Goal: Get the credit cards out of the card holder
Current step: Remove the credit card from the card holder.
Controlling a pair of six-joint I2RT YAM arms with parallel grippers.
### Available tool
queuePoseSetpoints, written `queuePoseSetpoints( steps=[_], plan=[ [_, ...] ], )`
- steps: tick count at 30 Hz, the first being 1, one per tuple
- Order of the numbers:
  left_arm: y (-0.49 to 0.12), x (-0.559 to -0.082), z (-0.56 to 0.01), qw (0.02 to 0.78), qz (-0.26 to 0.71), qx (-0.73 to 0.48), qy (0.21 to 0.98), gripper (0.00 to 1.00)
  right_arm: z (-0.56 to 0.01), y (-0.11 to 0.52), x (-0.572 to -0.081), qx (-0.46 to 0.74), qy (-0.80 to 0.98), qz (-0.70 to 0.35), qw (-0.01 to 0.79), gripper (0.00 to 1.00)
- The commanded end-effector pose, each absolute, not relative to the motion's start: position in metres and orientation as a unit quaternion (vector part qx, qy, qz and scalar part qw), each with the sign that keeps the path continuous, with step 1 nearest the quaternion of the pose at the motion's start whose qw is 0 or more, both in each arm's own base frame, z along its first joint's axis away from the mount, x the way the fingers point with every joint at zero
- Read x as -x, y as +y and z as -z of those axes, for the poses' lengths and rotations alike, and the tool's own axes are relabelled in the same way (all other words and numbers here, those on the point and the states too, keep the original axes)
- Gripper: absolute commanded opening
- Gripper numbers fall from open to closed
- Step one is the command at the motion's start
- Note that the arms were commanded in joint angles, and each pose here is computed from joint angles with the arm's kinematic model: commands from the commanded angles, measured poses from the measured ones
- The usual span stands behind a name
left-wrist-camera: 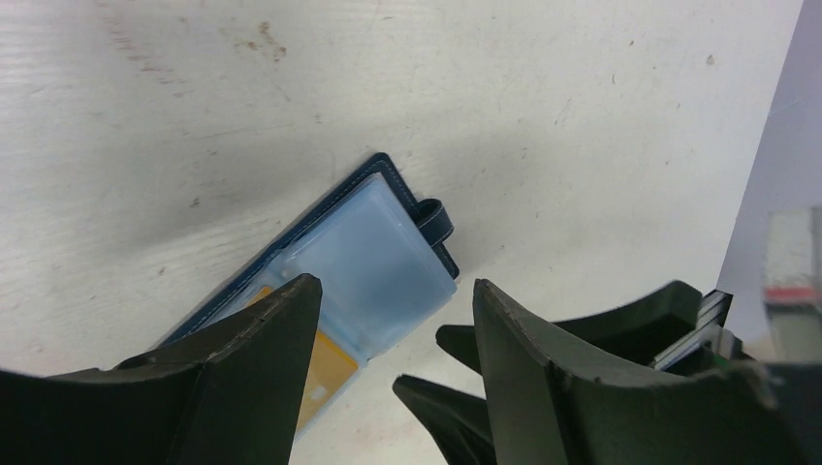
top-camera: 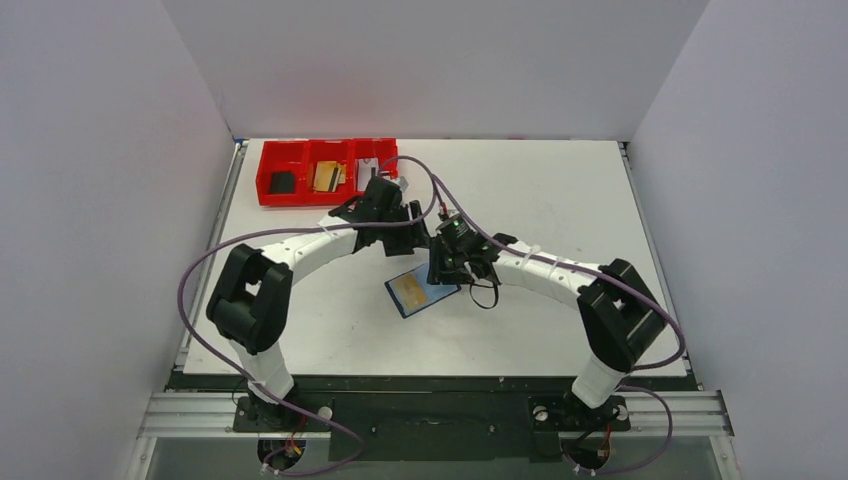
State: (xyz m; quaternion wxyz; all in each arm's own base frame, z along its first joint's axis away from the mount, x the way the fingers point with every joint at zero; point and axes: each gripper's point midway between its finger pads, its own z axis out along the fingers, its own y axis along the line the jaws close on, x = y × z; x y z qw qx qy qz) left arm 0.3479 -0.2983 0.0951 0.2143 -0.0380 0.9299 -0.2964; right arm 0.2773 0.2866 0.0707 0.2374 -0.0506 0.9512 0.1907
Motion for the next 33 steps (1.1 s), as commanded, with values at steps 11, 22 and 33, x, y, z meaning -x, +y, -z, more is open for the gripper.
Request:
queuePoseSetpoints(
  steps=[11, 22, 33],
  plan=[
    [-0.213, -0.326, -0.100, 0.244, 0.252, 0.106, 0.930, 0.57, -0.043, 0.328, -0.293, 0.086, 0.952, -0.199, 0.217, 0.36],
    [-0.197, -0.306, -0.088, 0.231, 0.244, 0.106, 0.936, 0.57, -0.026, 0.336, -0.281, 0.043, 0.953, -0.218, 0.208, 0.38],
    [-0.196, -0.295, -0.080, 0.218, 0.246, 0.095, 0.940, 0.57, -0.029, 0.347, -0.266, 0.000, 0.947, -0.253, 0.198, 0.38]
  ],
)
